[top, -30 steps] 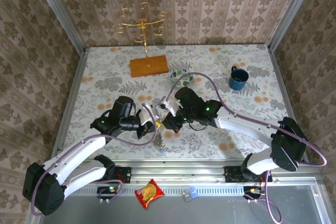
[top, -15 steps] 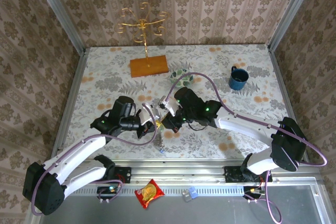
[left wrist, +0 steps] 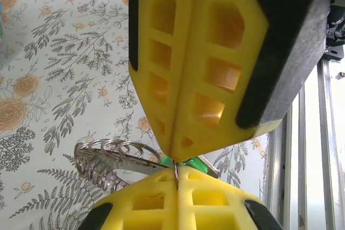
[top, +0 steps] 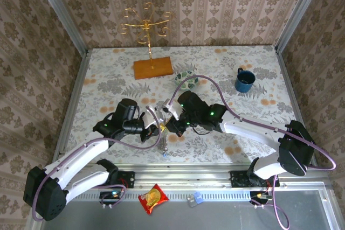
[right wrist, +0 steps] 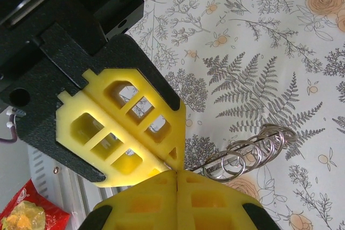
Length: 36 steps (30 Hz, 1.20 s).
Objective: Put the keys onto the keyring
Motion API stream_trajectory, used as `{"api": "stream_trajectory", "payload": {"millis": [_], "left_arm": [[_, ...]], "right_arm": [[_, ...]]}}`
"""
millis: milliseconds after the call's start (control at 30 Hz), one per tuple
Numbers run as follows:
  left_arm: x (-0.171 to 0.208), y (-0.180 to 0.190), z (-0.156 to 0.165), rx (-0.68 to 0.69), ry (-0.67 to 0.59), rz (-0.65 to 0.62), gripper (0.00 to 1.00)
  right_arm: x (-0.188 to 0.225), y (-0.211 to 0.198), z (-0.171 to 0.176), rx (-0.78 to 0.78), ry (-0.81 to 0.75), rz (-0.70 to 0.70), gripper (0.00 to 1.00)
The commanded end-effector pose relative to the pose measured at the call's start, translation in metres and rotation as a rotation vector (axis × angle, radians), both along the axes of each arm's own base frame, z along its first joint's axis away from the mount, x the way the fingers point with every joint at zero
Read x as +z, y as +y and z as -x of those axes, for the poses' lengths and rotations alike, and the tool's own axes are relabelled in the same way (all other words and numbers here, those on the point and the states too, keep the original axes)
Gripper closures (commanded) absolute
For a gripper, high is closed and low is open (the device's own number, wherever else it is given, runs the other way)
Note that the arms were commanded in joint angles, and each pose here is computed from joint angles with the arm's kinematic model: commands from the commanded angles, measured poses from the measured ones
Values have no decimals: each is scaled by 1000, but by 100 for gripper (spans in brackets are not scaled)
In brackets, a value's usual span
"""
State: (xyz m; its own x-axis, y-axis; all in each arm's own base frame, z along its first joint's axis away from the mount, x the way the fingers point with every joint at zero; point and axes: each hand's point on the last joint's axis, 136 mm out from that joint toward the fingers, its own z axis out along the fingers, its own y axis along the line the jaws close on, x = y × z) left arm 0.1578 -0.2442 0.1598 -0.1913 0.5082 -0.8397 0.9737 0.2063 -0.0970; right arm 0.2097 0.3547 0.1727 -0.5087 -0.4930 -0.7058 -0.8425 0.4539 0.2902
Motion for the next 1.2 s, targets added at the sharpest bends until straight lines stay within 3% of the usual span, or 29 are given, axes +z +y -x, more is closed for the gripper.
{"api": "stream_trajectory", "payload": {"millis": [0, 367, 700, 1167], "left_arm": [[20, -9, 8, -63, 0, 63, 100], [22, -11, 9, -75, 3, 77, 100], [26, -11, 11, -85, -9, 95, 100], [21, -7, 1, 0, -64, 119, 100]], "right_arm": [[22, 7, -8, 5, -102, -49, 100], [15, 7, -7, 17, -122, -21, 100], [7, -5, -24, -76, -175, 57, 100], [7, -7, -21, -99, -148, 30, 100]]}}
